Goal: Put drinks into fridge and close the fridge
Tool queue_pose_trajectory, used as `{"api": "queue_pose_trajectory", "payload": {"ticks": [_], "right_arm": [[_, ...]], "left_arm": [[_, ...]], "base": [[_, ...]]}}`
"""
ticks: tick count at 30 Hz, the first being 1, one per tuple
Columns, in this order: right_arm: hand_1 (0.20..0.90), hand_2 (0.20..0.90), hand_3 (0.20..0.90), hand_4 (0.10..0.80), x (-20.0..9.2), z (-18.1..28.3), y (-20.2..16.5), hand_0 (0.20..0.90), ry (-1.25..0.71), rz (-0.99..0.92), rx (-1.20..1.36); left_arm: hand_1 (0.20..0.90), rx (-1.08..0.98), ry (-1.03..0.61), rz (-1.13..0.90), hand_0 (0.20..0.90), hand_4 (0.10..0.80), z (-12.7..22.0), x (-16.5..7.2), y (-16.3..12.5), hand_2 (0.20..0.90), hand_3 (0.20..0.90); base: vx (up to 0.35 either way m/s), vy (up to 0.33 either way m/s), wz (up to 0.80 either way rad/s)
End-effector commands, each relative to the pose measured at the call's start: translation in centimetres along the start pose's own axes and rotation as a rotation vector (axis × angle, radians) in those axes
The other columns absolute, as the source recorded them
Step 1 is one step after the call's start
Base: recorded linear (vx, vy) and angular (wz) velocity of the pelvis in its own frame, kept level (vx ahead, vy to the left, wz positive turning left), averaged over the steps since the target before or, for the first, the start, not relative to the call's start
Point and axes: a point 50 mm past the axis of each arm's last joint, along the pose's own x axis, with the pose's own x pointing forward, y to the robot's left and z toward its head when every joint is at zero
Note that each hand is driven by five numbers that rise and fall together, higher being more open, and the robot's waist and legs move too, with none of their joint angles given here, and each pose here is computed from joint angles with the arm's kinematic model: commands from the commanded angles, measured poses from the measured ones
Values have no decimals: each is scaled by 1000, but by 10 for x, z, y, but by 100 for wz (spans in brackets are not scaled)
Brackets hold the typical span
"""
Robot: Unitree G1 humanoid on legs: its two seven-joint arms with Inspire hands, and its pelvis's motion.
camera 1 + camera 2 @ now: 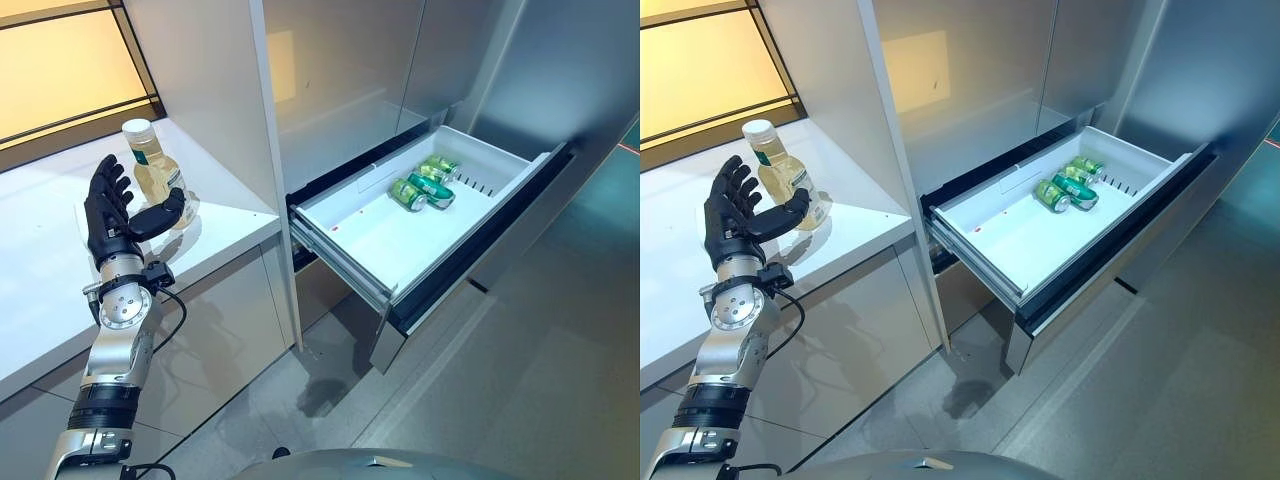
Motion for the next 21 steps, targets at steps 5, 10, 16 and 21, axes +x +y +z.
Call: {"api": "queue_pose_trajectory", "payload": {"ticks": [5, 10, 16, 21], "right_arm": [[900, 900, 900, 800, -1, 47, -1, 900, -144, 20, 21], [900, 900, 900, 800, -1, 46, -2, 900, -140, 21, 12], [900, 900, 900, 800, -1, 44, -3, 900, -130, 22, 5], [900, 900, 900, 800, -1, 43, -3, 900, -125, 20, -1]], "left_arm": [[900, -93, -213, 47, 900, 800, 50, 33, -10, 900, 900], [900, -150, -188, 29, 900, 800, 48, 37, -11, 900, 900], [900, -133, -168, 43, 900, 800, 46, 42, -11, 900, 900], [900, -109, -163, 51, 900, 800, 48, 50, -7, 900, 900]], "base": [[0, 0, 0], [0, 0, 0], [0, 0, 0], [0, 0, 0]]}}
